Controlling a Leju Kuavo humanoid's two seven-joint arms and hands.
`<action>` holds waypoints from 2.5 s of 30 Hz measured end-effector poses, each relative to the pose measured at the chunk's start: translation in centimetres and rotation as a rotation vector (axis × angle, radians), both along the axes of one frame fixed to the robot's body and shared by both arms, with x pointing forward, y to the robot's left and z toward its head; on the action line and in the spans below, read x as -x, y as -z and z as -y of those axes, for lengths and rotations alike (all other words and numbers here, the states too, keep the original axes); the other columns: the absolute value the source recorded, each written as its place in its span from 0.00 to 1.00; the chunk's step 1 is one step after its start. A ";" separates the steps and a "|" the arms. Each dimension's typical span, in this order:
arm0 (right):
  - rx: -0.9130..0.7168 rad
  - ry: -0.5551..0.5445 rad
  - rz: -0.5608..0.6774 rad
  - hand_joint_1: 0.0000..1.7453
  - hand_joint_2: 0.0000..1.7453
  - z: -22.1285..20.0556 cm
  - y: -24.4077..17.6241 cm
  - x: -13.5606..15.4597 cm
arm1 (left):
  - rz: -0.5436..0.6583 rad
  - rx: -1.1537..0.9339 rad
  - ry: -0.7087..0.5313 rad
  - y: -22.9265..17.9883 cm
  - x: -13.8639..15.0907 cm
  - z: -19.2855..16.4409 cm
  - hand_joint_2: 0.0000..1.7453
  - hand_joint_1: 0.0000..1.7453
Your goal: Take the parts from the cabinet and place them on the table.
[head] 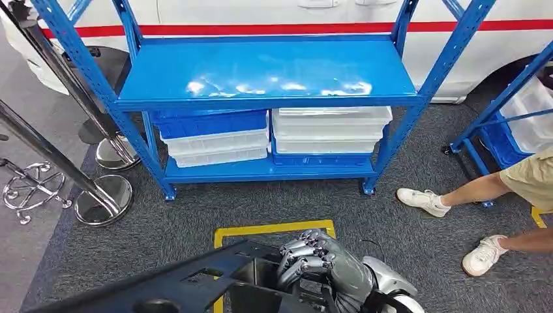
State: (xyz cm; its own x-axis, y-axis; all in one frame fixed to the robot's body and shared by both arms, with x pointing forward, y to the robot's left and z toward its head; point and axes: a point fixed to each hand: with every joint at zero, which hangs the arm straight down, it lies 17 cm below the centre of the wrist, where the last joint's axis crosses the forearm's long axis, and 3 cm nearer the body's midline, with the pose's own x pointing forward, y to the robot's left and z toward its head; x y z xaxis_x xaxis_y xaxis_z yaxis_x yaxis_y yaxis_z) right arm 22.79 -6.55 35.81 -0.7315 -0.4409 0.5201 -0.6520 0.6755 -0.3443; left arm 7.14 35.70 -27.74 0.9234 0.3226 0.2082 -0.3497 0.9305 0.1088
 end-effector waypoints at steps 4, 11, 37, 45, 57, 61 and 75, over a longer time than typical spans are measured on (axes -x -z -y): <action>-0.001 -0.003 0.009 1.00 1.00 0.0 -0.2 0.2 | 0.000 0.000 -0.002 0.0 0.0 0.0 1.00 0.00; 0.008 -0.011 0.026 1.00 1.00 -0.2 -0.4 0.4 | 0.002 -0.020 0.007 0.0 0.0 -0.6 1.00 0.00; 0.013 -0.015 0.004 1.00 1.00 0.3 0.0 0.4 | -0.031 -0.055 0.023 0.1 0.6 -0.8 1.00 0.00; -0.021 -0.038 0.023 1.00 1.00 0.7 -0.1 1.6 | -0.011 -0.099 0.002 -0.2 0.8 -3.0 1.00 0.00; -0.047 -0.043 0.046 1.00 1.00 0.9 -0.5 2.3 | 0.026 -0.132 0.014 -0.6 0.2 -4.9 1.00 0.00; -0.067 -0.013 0.054 1.00 1.00 1.2 -0.4 2.8 | 0.020 -0.154 0.008 -0.8 0.5 -6.2 1.00 0.00; -0.081 -0.006 0.051 1.00 1.00 1.5 -0.5 3.4 | 0.017 -0.184 0.005 -1.1 0.5 -7.9 1.00 0.00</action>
State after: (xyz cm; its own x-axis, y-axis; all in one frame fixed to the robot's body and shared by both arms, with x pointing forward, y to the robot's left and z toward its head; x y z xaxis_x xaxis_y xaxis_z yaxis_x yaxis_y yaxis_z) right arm 19.44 -8.07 36.29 -0.7529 -0.4851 0.4448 -0.6396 0.6985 -0.3210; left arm 6.60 43.60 -26.62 0.9208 0.2728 0.2789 -0.3480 0.8974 0.2711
